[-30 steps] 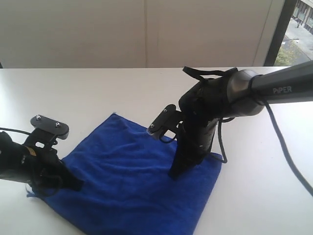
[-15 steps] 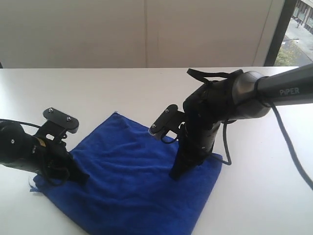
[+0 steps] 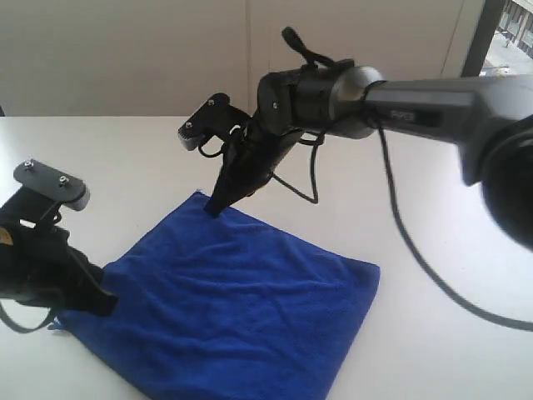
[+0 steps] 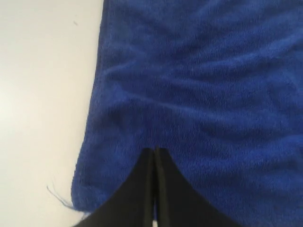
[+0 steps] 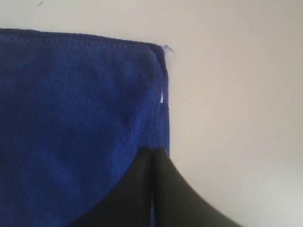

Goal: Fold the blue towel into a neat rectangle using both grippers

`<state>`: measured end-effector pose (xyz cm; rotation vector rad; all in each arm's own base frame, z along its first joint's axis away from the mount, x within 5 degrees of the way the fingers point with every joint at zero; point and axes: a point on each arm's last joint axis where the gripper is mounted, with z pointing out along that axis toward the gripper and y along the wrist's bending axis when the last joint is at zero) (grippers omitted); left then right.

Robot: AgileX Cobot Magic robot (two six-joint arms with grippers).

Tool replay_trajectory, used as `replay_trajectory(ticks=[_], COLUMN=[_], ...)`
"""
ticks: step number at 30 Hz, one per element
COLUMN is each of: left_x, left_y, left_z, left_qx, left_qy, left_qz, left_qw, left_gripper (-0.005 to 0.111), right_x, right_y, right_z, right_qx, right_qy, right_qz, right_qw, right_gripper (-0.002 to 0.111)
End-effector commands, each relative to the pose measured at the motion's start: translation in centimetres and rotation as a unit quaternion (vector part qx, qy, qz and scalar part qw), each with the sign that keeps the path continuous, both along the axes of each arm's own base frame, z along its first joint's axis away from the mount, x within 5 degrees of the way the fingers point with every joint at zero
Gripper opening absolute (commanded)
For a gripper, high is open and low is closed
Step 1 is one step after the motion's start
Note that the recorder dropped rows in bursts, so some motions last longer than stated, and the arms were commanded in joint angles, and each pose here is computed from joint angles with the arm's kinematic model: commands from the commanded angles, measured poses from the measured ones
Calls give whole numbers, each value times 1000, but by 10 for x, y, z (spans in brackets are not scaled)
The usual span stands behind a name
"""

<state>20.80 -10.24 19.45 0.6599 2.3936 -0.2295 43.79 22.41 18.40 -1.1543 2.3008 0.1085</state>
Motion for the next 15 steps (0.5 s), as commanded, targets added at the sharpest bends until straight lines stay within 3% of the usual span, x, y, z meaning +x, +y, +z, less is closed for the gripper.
replay_trajectory(ticks=[1, 5, 15], left_x=[-12, -13, -13], left_y=[7, 9, 10], left_z=[-15, -18, -19], left_qx=[-7, -12, -15], left_qy=[14, -2, -8], left_qz=[26, 36, 41], left_qw=[1000, 999, 999], left_gripper=[0, 0, 0], right_x=[20, 22, 36], right_y=[10, 23, 12], right_z=[-28, -39, -60], right_qx=[2, 52, 4], right_qy=[27, 42, 18], right_qz=[33, 65, 40], right_qw=[999, 996, 999], right_gripper=[0, 0, 0])
